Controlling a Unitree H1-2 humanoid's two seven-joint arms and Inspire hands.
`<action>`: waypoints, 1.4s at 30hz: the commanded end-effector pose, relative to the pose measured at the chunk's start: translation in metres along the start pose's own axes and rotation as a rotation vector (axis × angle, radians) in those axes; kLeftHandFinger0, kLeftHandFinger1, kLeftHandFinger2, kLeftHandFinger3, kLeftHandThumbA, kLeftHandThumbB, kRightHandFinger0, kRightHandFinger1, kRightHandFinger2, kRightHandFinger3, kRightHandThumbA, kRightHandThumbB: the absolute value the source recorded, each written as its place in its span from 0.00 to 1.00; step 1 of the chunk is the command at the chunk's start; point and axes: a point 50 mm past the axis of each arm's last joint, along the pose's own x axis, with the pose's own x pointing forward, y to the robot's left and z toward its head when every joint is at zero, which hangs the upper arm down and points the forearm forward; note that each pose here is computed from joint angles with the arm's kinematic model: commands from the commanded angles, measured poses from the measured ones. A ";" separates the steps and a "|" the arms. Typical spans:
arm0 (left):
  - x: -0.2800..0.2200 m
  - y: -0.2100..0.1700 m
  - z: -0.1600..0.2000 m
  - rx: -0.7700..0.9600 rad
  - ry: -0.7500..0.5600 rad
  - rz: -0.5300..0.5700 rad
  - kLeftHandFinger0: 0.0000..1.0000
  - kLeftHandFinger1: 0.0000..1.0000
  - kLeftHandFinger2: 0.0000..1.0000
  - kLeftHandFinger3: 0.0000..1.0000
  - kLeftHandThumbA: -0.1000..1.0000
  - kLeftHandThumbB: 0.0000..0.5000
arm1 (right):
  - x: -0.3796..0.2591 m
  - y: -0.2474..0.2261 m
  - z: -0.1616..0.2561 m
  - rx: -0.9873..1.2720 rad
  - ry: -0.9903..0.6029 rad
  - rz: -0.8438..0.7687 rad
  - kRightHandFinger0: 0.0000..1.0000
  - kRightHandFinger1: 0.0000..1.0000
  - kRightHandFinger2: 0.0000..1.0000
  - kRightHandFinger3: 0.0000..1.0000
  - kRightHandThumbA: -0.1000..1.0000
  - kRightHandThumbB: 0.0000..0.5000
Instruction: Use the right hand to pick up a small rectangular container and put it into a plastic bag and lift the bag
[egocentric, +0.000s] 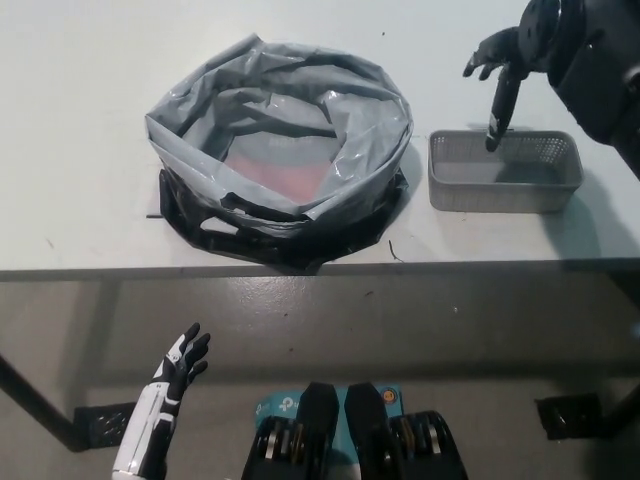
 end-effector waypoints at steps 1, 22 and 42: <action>0.000 0.002 0.008 0.008 -0.060 -0.011 1.00 1.00 1.00 1.00 1.00 0.53 | -0.025 -0.030 0.011 -0.067 -0.035 0.010 1.00 1.00 1.00 1.00 1.00 0.79; 0.004 0.005 0.012 0.004 -0.077 -0.017 1.00 1.00 1.00 1.00 0.98 0.53 | -0.006 -0.010 -0.003 -0.036 0.017 0.074 1.00 1.00 1.00 1.00 1.00 0.90; 0.009 0.005 0.015 0.014 -0.097 -0.026 1.00 1.00 1.00 1.00 0.99 0.56 | 0.042 0.048 -0.001 -0.218 0.108 -0.150 1.00 1.00 1.00 1.00 1.00 1.00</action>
